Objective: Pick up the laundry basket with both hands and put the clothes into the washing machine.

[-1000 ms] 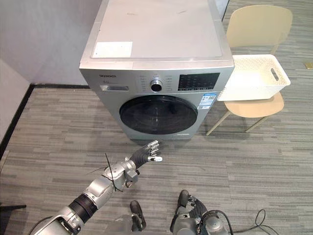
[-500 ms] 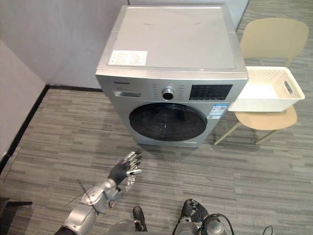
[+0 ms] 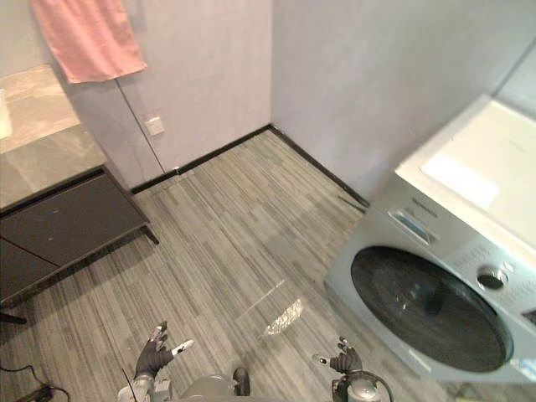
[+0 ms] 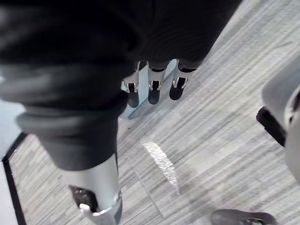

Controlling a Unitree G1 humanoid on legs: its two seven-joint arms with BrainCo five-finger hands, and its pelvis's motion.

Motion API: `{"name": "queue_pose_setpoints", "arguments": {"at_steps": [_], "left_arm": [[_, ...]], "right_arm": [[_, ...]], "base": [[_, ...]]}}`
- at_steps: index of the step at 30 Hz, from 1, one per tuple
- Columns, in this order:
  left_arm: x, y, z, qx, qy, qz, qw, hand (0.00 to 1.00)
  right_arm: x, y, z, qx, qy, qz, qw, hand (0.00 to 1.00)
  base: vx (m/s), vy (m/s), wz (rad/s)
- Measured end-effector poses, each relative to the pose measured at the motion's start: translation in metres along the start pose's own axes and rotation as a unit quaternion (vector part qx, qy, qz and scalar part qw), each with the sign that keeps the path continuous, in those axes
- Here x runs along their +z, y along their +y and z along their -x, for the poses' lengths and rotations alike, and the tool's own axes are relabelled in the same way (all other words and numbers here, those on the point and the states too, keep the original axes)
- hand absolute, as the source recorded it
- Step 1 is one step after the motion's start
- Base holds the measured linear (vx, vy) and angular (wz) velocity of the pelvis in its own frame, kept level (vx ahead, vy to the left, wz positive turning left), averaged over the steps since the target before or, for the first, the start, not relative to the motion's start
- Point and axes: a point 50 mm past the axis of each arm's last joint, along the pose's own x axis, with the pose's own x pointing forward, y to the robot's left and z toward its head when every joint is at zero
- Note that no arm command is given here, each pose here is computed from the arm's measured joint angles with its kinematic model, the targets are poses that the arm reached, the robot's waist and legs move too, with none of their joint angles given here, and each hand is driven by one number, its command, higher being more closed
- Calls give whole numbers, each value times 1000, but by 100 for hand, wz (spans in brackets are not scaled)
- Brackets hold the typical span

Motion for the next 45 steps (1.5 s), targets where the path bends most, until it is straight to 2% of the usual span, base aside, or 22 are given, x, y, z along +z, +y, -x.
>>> {"name": "queue_pose_setpoints", "arguments": {"at_steps": [3, 6, 10, 14, 20, 23, 41, 45], "left_arm": [[-11, 3, -5, -2, 33, -38, 999, 0], [-16, 3, -8, 1, 56, -47, 997, 0], [-22, 22, -6, 36, 76, -55, 995, 0], [-37, 16, 0, 54, 116, -14, 992, 0], [-41, 23, 3, 110, 126, 63, 984, 0], [-44, 17, 4, 119, 137, 87, 980, 0], [-55, 13, 8, 103, 167, 85, 977, 0], [-57, 26, 10, 115, 169, 72, 976, 0]], "right_arm": [[0, -1, 0, -1, 0, 0, 1000, 0], [-2, 2, 1, 0, 5, -3, 1000, 0], [-5, 19, 3, 19, 10, -19, 1000, 0], [0, 13, -1, 11, 10, -24, 1000, 0], [-16, 13, 4, 23, 38, -8, 999, 0], [-15, 6, 3, 13, 37, -4, 999, 0], [-7, 15, 0, 5, 30, -37, 999, 0], [-18, 21, 3, 10, 53, -47, 997, 0]], "base": [[214, 55, 104], [177, -72, 146], [64, -310, 113], [43, -319, 36], [97, -284, 44], [-2, -88, 40], [-40, 75, 14], [-14, -134, 57]]}}
